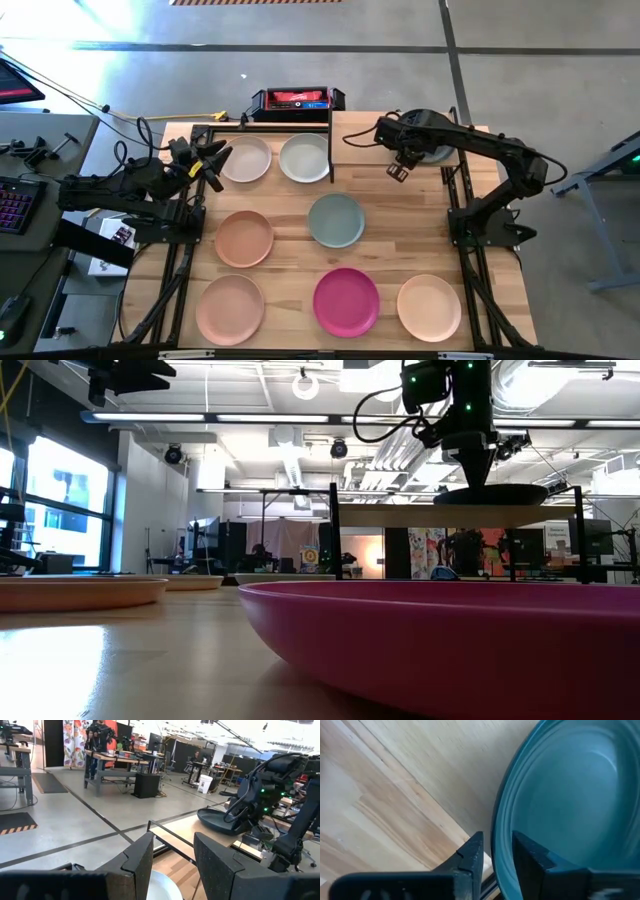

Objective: Place and stack plates onto a shelf
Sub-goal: Stack the bottom left light brown plate on top of the black plate on the shelf

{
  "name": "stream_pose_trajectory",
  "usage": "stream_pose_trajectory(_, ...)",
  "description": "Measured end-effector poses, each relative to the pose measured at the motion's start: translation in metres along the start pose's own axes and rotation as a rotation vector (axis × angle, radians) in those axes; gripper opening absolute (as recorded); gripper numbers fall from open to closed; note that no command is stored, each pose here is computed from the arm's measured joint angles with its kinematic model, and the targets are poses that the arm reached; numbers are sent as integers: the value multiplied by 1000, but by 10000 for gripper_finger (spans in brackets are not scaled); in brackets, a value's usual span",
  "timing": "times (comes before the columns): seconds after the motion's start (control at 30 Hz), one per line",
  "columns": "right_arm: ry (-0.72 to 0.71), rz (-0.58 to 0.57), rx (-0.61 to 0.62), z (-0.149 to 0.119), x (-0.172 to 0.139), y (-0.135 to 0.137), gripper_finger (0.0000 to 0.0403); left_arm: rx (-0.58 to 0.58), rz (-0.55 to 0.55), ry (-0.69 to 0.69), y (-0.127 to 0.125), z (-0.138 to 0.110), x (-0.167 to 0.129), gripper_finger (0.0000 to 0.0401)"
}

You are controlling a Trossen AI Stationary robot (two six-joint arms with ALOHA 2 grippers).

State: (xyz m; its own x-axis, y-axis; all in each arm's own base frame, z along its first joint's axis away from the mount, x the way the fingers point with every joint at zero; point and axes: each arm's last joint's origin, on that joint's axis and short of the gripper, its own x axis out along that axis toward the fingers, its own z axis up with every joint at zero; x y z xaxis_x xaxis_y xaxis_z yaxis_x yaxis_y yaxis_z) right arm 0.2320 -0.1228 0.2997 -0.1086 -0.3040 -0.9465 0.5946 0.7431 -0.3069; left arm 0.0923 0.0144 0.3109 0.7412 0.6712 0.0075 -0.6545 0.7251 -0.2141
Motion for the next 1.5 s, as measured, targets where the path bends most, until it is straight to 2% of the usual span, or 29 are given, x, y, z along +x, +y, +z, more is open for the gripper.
stream_pose_trajectory(0.33, -13, 90, 28, 0, -23, -1, 87, -30, -8, 3, 0, 0, 0, 131)
stream_pose_trajectory(0.5, -11, 246, 73, 2, -34, 0, 87, -90, -20, 12, 0, -1, 0, 131)
stream_pose_trajectory(0.63, 23, 383, 128, 1, -38, 5, 87, -137, -73, 46, -2, -3, 0, 131)
stream_pose_trajectory(0.77, 48, 462, 112, -2, -42, 16, 87, -192, -171, 127, -6, -9, 1, 131)
stream_pose_trajectory(1.07, 29, 502, 129, -12, -57, 56, 87, -236, -355, 389, -27, -31, 15, 131)
stream_pose_trajectory(1.3, 3, 541, 196, -22, -70, 88, 87, -237, -626, 673, -48, -50, 23, 131)
stream_pose_trajectory(1.5, -59, 530, 269, -34, -81, 112, 87, -161, -828, 835, -65, -65, 19, 131)
